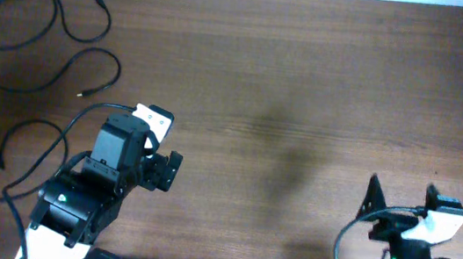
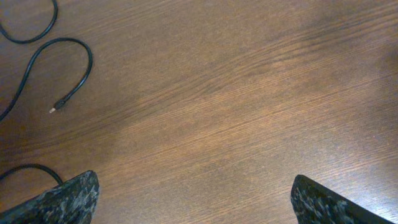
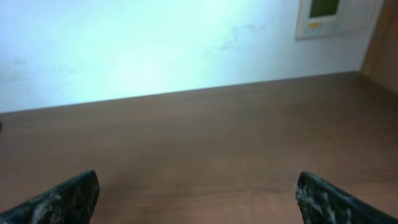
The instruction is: Untangle cables
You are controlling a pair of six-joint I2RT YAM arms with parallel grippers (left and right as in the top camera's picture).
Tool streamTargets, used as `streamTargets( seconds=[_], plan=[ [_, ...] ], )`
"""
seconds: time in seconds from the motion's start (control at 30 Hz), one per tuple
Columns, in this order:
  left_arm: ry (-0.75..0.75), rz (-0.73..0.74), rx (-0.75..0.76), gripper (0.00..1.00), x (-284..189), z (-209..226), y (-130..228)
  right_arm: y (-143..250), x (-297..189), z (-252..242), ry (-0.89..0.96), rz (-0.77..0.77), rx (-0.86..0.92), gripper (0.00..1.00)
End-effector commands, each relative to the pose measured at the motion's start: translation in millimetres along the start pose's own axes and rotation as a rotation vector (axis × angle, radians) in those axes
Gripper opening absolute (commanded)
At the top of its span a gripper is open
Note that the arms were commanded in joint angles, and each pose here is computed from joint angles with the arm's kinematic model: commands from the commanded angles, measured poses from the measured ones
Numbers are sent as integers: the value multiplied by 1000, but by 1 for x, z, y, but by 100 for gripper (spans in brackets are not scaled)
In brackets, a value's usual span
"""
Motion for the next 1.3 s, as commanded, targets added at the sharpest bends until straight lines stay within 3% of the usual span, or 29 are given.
streamTargets(
  seconds=[0.0, 0.17, 0.33, 0.47, 0.6, 0.77, 0.9, 1.1, 1.27],
  plan=[
    [-7, -1, 14, 99, 0, 1, 0, 16, 15, 6, -36, -16, -17, 98],
    [-7, -1, 14, 99, 0, 1, 0, 39, 37, 7, -35, -35, -28, 98],
    [-7, -1, 14, 99, 0, 1, 0, 54, 49, 28, -148, -90, -226, 98],
    [-7, -1, 14, 99, 0, 1, 0, 67, 55, 28, -150, -84, -223, 98],
    [-7, -1, 14, 99, 0, 1, 0, 79, 62, 15, -73, -70, -39, 99],
    [-7, -1, 14, 99, 0, 1, 0, 62, 60, 6, -18, -142, -36, 98],
    [-7, -1, 14, 99, 0, 1, 0, 80, 62, 11, -46, -64, -38, 98],
    [-7, -1, 14, 99, 0, 1, 0, 80, 62, 10, -40, -65, -39, 98],
    [-7, -1, 14, 99, 0, 1, 0, 81, 62, 10, -40, -64, -145, 98]
  ],
)
Point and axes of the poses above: each gripper's point midway between its finger pads, its own x axis out along the fingers, its own z axis along the line the jaws close on, y = z × x, the point moved 1 cm from there along -x, back along the fingers, and after that the axes turned 8 degrees about -x, right-handed, at the moved point
